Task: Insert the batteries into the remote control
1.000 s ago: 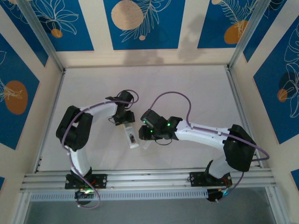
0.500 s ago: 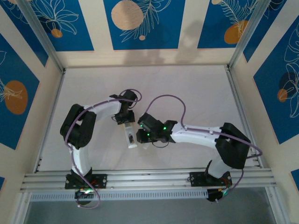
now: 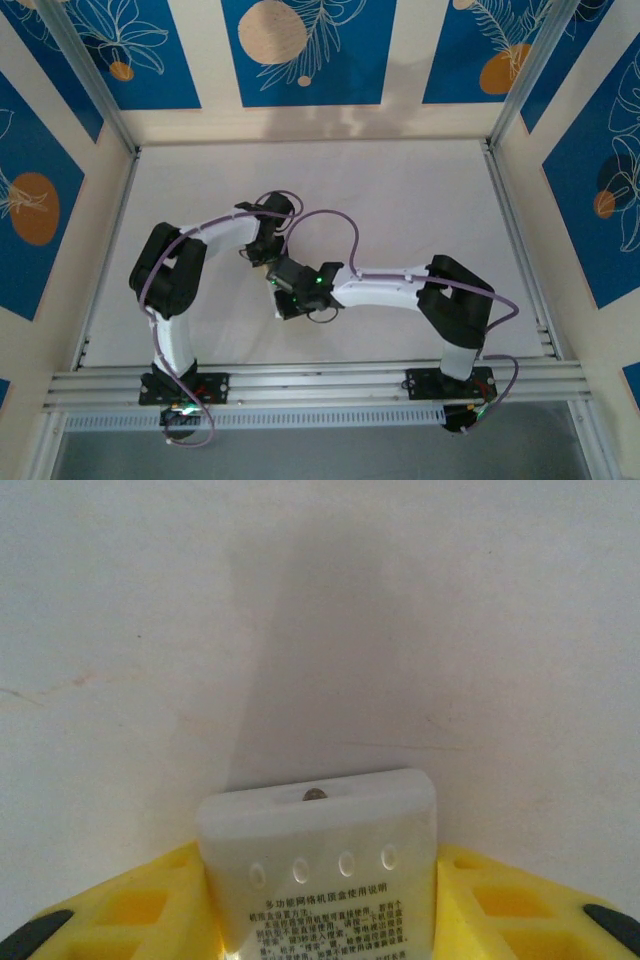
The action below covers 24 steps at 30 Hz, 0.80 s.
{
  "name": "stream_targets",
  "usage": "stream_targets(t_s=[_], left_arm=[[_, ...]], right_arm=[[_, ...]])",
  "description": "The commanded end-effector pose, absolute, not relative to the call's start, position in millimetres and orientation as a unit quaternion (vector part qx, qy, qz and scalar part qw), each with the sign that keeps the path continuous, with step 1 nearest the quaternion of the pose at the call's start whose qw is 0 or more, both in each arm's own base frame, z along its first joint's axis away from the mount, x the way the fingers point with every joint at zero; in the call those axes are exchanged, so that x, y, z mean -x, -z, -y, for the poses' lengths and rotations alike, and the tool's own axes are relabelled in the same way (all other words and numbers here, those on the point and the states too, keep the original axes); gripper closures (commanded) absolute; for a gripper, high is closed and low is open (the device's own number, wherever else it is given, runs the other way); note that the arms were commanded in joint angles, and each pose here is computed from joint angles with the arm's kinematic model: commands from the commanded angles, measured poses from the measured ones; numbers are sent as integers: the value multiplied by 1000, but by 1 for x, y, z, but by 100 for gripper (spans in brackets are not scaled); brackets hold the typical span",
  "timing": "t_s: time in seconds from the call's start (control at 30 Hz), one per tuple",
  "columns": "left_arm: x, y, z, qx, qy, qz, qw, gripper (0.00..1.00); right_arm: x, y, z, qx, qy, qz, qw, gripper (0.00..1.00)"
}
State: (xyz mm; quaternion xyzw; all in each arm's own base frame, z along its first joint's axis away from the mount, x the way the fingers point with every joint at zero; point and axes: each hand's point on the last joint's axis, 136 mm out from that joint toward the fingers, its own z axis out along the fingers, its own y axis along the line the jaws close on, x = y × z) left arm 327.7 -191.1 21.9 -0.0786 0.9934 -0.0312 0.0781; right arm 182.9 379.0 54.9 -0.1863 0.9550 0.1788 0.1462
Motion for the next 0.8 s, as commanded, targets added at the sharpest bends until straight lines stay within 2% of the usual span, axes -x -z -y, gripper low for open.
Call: stream_targets(t_s=[0.0, 0.77], left_arm=[[-311, -6, 178, 82, -9, -995, 47, 60], [-311, -5, 180, 75, -5, -996, 44, 63]], right_arm=[[-188, -57, -379, 199, -151, -955, 158, 82], [-192, -44, -385, 210, -116, -959, 153, 85]])
